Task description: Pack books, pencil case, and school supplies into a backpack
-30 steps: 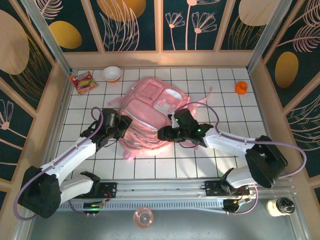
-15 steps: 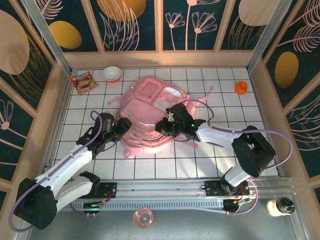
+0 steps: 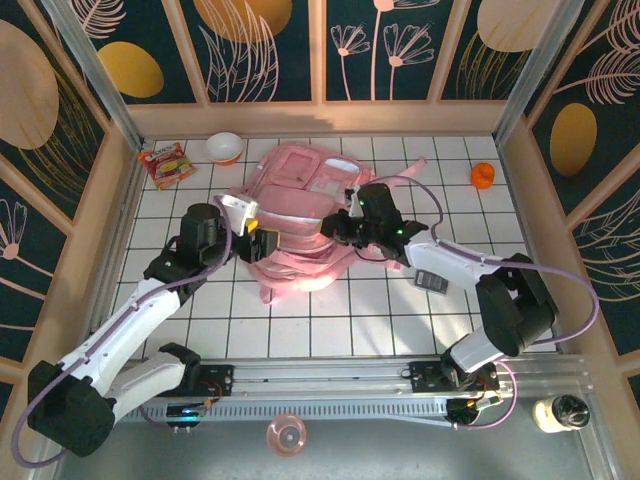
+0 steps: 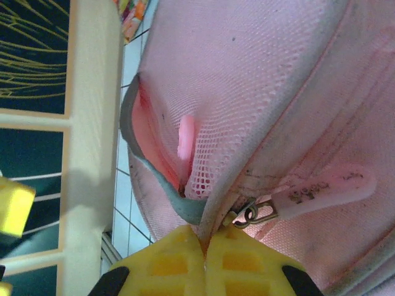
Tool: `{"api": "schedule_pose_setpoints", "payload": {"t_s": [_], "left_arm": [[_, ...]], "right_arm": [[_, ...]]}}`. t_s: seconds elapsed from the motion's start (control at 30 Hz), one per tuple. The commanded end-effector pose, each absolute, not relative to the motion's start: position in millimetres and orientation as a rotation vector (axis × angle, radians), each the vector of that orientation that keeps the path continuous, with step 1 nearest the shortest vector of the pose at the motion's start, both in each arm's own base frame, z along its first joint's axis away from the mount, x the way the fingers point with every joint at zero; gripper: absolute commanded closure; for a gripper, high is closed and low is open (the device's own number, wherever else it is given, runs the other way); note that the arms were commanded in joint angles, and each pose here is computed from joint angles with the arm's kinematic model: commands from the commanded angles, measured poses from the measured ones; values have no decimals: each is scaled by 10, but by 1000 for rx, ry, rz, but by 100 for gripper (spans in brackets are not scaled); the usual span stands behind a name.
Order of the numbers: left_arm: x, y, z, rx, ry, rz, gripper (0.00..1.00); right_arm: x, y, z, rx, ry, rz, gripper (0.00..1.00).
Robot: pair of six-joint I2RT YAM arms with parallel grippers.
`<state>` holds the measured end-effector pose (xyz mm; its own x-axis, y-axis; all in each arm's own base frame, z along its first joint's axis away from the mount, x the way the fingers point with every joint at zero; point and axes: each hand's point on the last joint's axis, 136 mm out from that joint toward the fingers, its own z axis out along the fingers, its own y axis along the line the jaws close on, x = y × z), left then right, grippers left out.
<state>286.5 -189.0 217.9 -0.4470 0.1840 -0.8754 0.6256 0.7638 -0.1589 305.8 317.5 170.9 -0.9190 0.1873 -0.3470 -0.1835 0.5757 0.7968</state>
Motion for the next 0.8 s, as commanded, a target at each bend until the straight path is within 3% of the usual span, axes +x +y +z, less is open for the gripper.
{"api": "schedule_pose_setpoints", "payload": {"t_s": [0.0,0.23,0.43,0.53,0.77], "left_arm": [[2812,-1930,2189,1085,1812,-342,25],[2933,-1881,2030,1350,1700,-114,12],[3032,-1898,1792,1484,1661,-38,10],[3080,-1941,1612,1543,1659,-37,15],[3049,-2051,1478,1561,1666,-82,49]], "right_arm": [[2983,3274,2426,-267,2223,1363,100],[2991,3156,2535,-323,2217,1369,100],[2992,3128,2530,-369,2237,1360,100],[2974,3127,2520,-391,2242,1359,100],[2948,3117,2506,-428,2238,1355,100]]}}
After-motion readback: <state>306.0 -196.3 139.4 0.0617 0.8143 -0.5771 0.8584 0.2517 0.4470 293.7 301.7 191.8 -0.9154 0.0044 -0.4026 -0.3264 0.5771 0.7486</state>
